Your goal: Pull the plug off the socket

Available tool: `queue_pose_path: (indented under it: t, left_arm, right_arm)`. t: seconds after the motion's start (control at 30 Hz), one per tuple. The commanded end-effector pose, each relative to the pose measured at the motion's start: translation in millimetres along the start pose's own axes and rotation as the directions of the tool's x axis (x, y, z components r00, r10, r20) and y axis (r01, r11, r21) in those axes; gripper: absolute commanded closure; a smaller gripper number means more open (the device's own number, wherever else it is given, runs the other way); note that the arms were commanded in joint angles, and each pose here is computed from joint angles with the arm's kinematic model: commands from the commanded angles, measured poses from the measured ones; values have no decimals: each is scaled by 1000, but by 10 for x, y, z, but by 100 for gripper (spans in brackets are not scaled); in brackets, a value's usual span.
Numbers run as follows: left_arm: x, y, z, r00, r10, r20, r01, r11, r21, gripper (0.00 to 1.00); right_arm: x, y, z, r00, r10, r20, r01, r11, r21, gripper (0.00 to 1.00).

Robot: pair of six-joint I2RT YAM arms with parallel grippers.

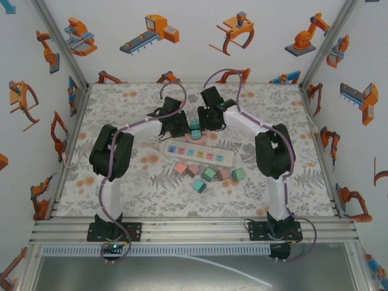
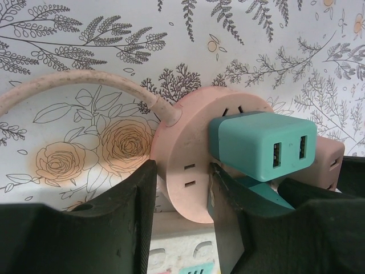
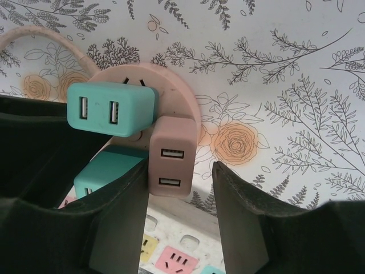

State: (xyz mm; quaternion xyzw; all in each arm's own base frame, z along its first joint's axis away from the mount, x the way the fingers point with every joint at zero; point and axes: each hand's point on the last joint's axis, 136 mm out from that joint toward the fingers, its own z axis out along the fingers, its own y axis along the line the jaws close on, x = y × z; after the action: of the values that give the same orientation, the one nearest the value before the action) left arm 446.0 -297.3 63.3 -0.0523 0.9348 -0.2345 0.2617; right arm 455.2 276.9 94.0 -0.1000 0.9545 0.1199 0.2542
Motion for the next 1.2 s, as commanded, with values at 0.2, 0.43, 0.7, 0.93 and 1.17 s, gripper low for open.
queue_pose_path:
  t: [0.2,0.43,0.7,0.93,1.17]
  left_arm:
    - [283,88,178,996,-15,-90,12,999,-33,64]
    - [321,120,195,995,-7,-98,3,999,-38,65]
    - [392,210,282,993,-17,-115,8,997,-72,66]
    - [485,385,354,992,0,-128,-25,981,-193,70]
    - [549,560,386,992,10,-128,-45,960,-277,74]
  right_arm:
    - [43,-15,263,1000,13,23,-14,999,45,57]
    - [74,64,412,999,36,9,-36,999,-2,61]
    - [17,178,285,999,34,18,-33,998,-57,87]
    - [-276,444,-162,994,-55,93,64,993,-103,98]
    - [-345,553,-356,991,-50,121,68,986,-155,100]
